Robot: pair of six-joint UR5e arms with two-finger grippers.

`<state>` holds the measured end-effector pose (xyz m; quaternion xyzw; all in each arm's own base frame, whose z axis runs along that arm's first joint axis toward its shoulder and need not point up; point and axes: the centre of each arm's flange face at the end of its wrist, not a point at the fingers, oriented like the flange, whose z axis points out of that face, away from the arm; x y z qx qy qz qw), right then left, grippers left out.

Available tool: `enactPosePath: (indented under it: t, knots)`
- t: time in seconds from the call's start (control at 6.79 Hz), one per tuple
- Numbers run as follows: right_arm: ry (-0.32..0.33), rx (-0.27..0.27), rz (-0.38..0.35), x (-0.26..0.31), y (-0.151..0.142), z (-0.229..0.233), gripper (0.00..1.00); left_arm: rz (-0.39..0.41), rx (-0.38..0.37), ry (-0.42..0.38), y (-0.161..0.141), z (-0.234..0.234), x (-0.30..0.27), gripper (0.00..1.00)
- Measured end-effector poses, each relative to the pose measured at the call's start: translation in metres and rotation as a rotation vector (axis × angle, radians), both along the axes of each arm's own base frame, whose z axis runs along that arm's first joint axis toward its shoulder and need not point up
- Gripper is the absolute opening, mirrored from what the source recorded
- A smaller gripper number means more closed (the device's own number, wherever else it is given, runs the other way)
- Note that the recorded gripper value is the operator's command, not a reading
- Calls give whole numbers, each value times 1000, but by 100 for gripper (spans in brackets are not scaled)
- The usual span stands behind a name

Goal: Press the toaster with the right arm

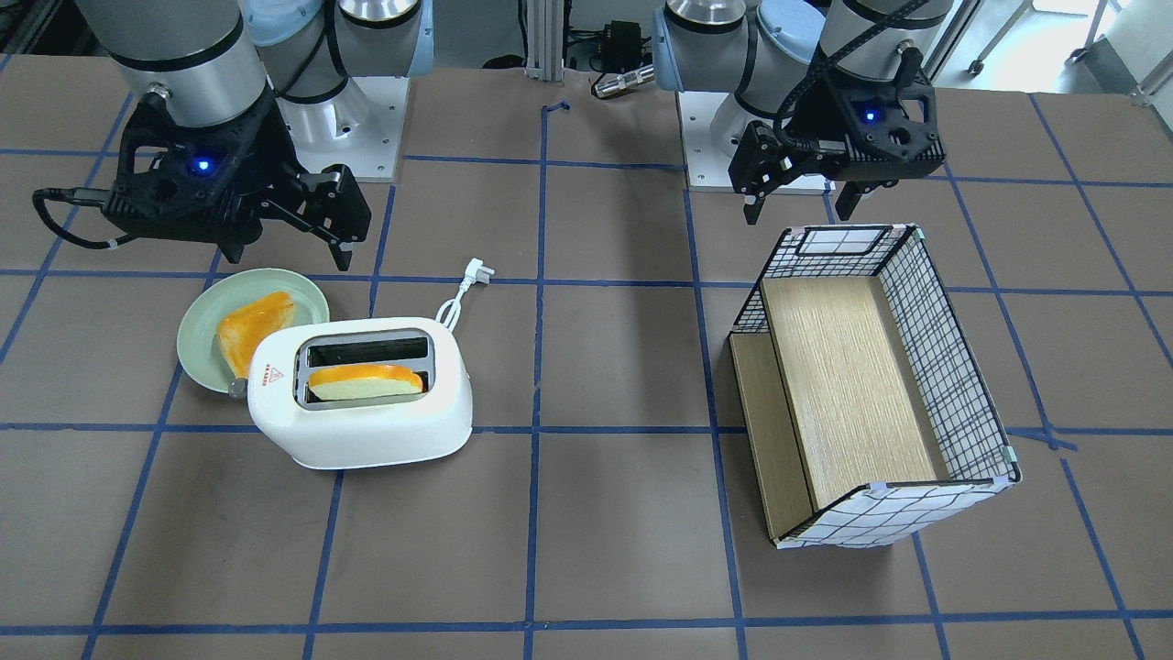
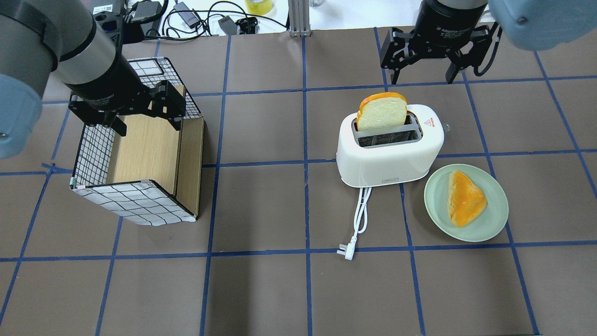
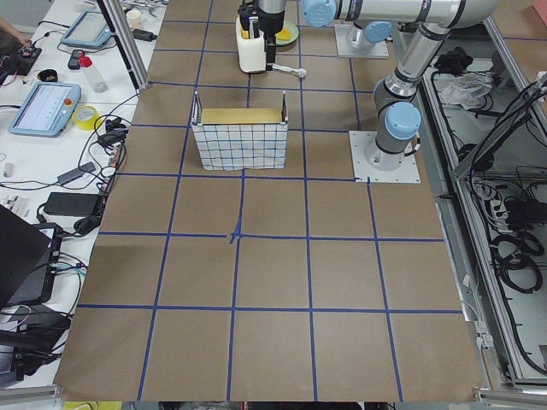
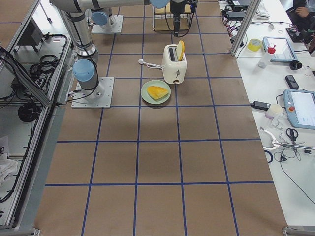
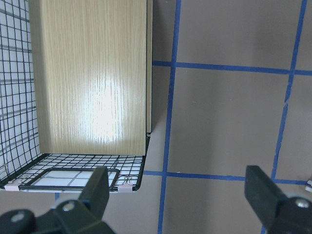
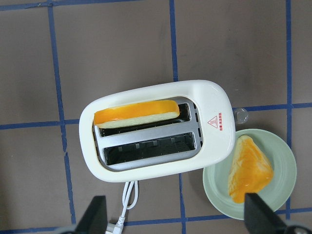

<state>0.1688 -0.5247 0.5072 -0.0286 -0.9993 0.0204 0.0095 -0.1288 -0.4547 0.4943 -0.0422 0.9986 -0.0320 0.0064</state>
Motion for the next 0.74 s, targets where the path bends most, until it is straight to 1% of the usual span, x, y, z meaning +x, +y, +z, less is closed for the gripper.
enactPosePath:
  t: [0.74]
  knots:
    - [0,-6,1,0,1,2,100,0,0,0,0,0,0,100]
